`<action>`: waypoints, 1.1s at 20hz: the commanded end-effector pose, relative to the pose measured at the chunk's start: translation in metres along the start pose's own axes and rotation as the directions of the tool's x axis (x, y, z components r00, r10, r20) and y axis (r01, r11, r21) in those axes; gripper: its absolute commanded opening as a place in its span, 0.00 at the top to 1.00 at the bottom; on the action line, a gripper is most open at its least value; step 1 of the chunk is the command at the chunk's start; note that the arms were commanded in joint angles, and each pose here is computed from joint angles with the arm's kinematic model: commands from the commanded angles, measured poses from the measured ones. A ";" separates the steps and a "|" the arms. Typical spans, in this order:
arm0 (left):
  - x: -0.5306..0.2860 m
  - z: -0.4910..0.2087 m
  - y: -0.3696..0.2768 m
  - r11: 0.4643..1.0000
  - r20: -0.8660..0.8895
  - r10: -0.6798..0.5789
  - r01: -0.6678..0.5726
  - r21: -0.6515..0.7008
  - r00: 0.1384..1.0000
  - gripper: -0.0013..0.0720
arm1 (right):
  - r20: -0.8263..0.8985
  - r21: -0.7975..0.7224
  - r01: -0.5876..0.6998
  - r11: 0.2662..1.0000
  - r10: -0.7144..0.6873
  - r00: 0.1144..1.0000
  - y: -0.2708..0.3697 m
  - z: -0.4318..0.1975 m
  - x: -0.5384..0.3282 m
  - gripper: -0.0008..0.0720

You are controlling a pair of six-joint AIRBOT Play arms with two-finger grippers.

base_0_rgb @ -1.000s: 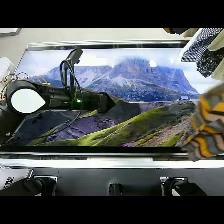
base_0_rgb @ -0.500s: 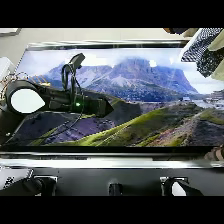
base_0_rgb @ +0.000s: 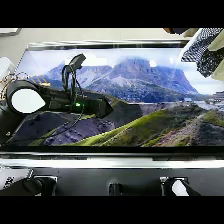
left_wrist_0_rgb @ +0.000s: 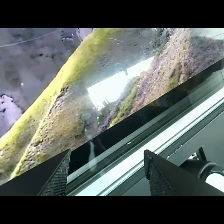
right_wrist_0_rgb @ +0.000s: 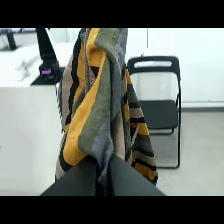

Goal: Fold the clothes and pants, and hang the long-sleeved shirts on hangers.

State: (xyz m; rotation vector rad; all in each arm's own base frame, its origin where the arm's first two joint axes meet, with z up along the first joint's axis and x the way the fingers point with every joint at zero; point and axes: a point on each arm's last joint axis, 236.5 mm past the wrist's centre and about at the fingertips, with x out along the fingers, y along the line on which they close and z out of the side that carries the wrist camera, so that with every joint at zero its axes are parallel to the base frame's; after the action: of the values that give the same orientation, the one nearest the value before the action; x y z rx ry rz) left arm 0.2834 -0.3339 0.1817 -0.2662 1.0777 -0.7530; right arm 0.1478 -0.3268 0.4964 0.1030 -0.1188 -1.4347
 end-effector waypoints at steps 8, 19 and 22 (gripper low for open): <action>0.000 0.000 0.000 1.000 -0.002 0.000 0.000 -0.005 1.000 0.25 | 0.122 0.109 0.091 0.990 -0.104 0.987 -0.030 0.012 0.058 0.95; 0.000 -0.004 0.000 1.000 -0.017 0.002 -0.002 -0.006 1.000 0.25 | 0.061 0.153 0.055 0.987 -0.065 0.996 -0.034 -0.023 0.115 0.95; 0.000 -0.004 0.000 1.000 -0.017 0.001 -0.002 -0.006 1.000 0.25 | 0.000 0.141 0.032 0.989 -0.033 0.999 -0.029 -0.033 0.108 0.95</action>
State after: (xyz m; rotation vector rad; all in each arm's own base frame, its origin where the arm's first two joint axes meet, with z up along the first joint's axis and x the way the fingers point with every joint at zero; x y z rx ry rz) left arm 0.2802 -0.3332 0.1799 -0.2647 1.0947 -0.7525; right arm 0.1309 -0.4396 0.4752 0.1708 -0.2796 -1.4927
